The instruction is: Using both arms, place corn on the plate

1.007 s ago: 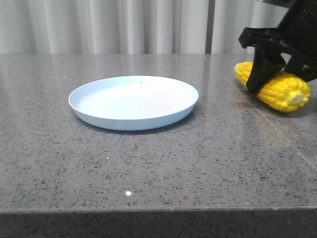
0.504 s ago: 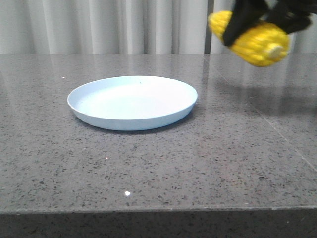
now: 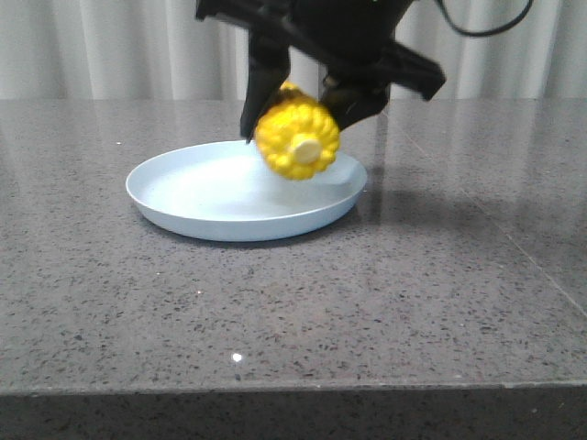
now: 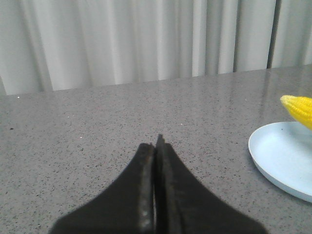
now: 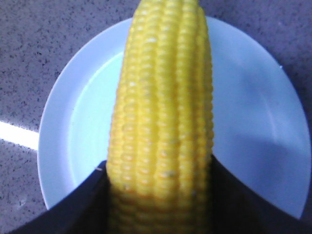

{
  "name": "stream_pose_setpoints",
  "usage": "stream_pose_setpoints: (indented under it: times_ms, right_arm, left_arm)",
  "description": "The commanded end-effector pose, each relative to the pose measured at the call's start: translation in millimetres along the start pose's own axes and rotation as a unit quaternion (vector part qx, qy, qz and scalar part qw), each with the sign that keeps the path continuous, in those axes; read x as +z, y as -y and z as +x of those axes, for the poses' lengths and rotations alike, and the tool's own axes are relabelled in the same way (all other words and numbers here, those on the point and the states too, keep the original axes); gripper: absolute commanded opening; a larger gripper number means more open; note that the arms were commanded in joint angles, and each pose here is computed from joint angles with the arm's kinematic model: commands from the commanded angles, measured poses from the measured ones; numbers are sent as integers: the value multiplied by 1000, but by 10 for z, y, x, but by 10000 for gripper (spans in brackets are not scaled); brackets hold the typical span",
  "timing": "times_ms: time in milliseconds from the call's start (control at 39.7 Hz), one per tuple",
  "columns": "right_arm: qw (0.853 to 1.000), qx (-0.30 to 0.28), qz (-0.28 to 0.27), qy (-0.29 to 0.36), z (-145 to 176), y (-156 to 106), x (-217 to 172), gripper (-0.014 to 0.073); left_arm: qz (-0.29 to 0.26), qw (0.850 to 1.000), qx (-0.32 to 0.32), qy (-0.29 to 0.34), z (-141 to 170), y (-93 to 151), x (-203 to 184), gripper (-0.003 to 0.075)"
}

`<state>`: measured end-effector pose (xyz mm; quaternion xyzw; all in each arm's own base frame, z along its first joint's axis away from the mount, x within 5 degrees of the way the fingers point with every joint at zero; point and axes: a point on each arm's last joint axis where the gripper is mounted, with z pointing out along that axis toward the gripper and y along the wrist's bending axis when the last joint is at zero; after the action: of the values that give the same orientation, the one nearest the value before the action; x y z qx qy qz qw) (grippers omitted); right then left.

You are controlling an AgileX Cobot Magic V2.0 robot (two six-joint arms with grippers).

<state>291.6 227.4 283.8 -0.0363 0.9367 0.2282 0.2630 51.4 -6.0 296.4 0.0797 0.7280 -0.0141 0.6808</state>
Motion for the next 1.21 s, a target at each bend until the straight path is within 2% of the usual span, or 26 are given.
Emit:
stream_pose_setpoints:
  times_ms: [0, 126, 378, 453, 655, 806, 856, 932, 1184]
  right_arm:
    - [997, 11, -34, 63, -169, -120, -158, 165]
    - [997, 25, -36, 64, -172, -116, -80, 225]
    - [996, 45, -42, 64, -174, -123, -69, 536]
    - [996, 46, -42, 63, -172, -123, -67, 585]
    - [995, 46, -52, 78, -203, -148, -179, 594]
    - [989, 51, -59, 129, -363, -38, -555, 589]
    - [987, 45, -52, 145, -419, 38, -692, 563]
    - [986, 38, -35, 158, -475, 173, -880, 459]
    - [985, 7, 46, 167, -553, 681, -1406, -81]
  left_arm:
    - [-2, 999, 2, 44, -144, -10, -13, -20]
    - [-2, 999, 2, 44, -144, -10, -13, -20]
    - [-2, 999, 2, 44, -144, -10, -13, -20]
    - [-2, 999, 2, 44, -144, -10, -13, -20]
    - [-2, 999, 2, 44, -144, -10, -13, -20]
    - [-2, 999, 2, 44, -144, -10, -13, -20]
    - [-2, 999, 2, 44, -144, -10, -13, -20]
    - [-2, 999, 2, 44, -144, -10, -13, -20]
    - [-2, 999, 2, 44, -144, -10, -13, -20]
